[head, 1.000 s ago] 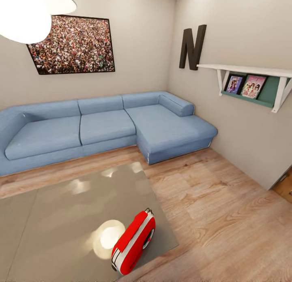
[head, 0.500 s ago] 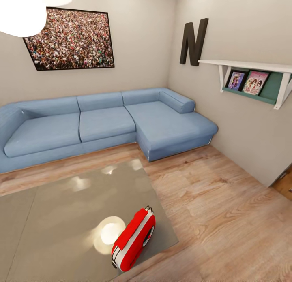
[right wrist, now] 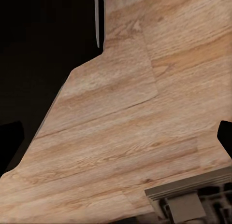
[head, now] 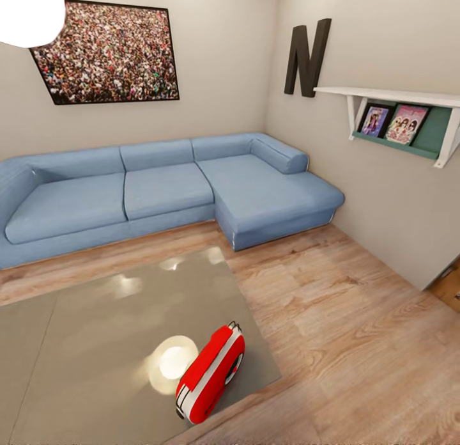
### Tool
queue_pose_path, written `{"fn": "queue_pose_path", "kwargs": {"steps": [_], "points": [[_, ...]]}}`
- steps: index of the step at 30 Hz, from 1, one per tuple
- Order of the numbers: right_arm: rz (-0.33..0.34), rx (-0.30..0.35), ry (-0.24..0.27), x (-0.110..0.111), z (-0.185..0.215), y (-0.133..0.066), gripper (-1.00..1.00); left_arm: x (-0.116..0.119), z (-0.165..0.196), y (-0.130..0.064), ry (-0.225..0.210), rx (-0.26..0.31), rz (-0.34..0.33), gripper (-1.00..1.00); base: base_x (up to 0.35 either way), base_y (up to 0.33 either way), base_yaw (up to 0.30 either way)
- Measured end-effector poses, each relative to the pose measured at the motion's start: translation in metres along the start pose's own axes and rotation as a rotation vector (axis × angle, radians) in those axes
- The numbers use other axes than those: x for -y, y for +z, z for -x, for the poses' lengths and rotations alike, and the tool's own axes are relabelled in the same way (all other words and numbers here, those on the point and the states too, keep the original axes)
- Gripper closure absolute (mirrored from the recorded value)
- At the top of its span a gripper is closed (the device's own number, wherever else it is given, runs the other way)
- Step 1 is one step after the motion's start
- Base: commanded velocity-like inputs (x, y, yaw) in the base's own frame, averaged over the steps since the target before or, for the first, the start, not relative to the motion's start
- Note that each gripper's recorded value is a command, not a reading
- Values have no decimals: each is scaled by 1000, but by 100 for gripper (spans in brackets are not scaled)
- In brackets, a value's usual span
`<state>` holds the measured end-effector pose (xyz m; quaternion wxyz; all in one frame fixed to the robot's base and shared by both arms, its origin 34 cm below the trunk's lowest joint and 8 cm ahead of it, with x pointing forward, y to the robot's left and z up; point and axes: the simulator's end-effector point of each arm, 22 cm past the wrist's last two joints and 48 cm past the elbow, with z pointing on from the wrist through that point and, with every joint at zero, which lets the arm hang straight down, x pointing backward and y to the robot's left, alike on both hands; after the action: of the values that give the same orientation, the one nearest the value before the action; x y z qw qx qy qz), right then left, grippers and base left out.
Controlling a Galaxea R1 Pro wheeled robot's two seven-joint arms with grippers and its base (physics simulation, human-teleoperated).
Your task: Turn on the radio receiver that's on the table in the living room.
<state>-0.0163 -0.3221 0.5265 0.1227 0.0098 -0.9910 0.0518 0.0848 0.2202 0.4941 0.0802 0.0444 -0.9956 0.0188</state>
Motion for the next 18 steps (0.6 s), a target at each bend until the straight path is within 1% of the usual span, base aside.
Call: {"fn": "queue_pose_path", "kwargs": {"steps": [18], "points": [[0,-29,-3,0,-11,-2,-100,-1,-11,0,-1,-26,2,-100,0,0,0]]}}
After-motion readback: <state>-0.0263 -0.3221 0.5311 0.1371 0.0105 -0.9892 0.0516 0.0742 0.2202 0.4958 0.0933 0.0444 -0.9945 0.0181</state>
